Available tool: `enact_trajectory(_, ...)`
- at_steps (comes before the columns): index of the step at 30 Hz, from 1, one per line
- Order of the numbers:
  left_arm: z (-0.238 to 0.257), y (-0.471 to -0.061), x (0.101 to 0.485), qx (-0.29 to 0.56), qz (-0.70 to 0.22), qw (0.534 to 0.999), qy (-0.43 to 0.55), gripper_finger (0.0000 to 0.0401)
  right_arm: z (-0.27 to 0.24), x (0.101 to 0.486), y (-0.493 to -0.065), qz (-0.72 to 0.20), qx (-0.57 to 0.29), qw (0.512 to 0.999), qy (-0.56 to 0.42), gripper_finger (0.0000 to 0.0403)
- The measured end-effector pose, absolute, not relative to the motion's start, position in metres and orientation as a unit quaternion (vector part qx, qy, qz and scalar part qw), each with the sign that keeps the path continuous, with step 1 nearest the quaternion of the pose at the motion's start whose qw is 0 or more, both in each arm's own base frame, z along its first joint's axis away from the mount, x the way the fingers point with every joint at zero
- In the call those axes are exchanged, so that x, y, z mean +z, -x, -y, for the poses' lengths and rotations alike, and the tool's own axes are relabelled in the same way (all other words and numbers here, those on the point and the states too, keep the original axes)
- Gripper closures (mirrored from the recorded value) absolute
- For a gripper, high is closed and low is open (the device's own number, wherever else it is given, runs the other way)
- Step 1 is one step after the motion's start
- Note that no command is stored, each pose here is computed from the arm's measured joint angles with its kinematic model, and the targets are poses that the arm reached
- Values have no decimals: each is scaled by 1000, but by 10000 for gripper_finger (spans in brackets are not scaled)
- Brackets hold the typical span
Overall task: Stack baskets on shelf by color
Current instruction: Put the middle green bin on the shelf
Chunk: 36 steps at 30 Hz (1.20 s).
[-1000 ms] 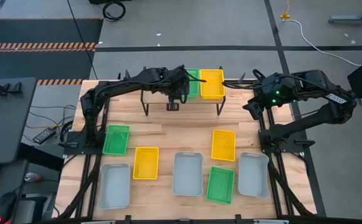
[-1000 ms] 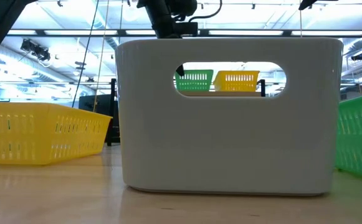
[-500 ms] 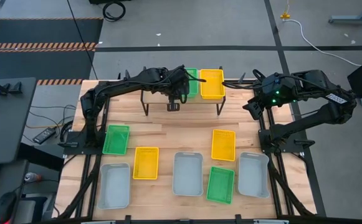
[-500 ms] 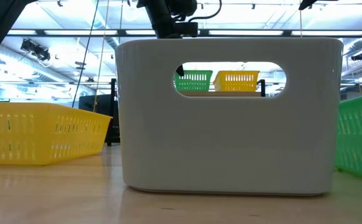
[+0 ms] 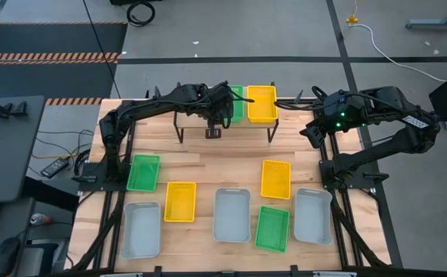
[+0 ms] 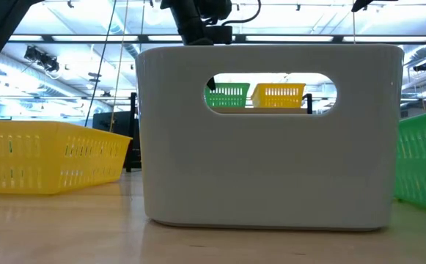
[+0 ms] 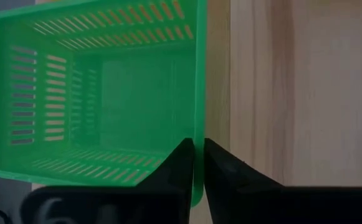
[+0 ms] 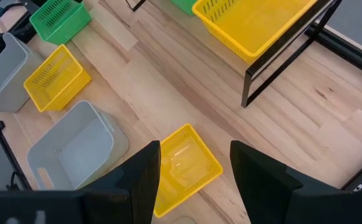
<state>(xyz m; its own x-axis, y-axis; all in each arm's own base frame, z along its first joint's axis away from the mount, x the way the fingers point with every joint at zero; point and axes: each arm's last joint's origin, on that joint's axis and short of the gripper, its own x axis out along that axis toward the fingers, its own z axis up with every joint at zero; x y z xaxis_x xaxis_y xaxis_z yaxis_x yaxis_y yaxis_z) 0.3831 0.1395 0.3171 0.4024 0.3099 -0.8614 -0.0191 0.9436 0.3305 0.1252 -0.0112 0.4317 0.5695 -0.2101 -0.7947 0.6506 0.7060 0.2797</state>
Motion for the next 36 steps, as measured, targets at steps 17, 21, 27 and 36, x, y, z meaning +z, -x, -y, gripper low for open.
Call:
enact_trajectory(17, -139, -383, 317, 99, -537, 827, -137, 362, 11, 432, -125, -386, -258, 839, -282, 203)
enact_trajectory(21, -140, -384, 318, 98, -535, 827, -140, 367, 11, 432, -125, -386, -259, 839, -282, 203)
enact_trajectory(27, -140, -383, 318, 100, -536, 826, -141, 359, 11, 432, -125, -386, -259, 839, -282, 203)
enact_trajectory(36, -136, -386, 334, 107, -515, 837, -150, 304, 11, 432, -125, -386, -258, 840, -281, 203)
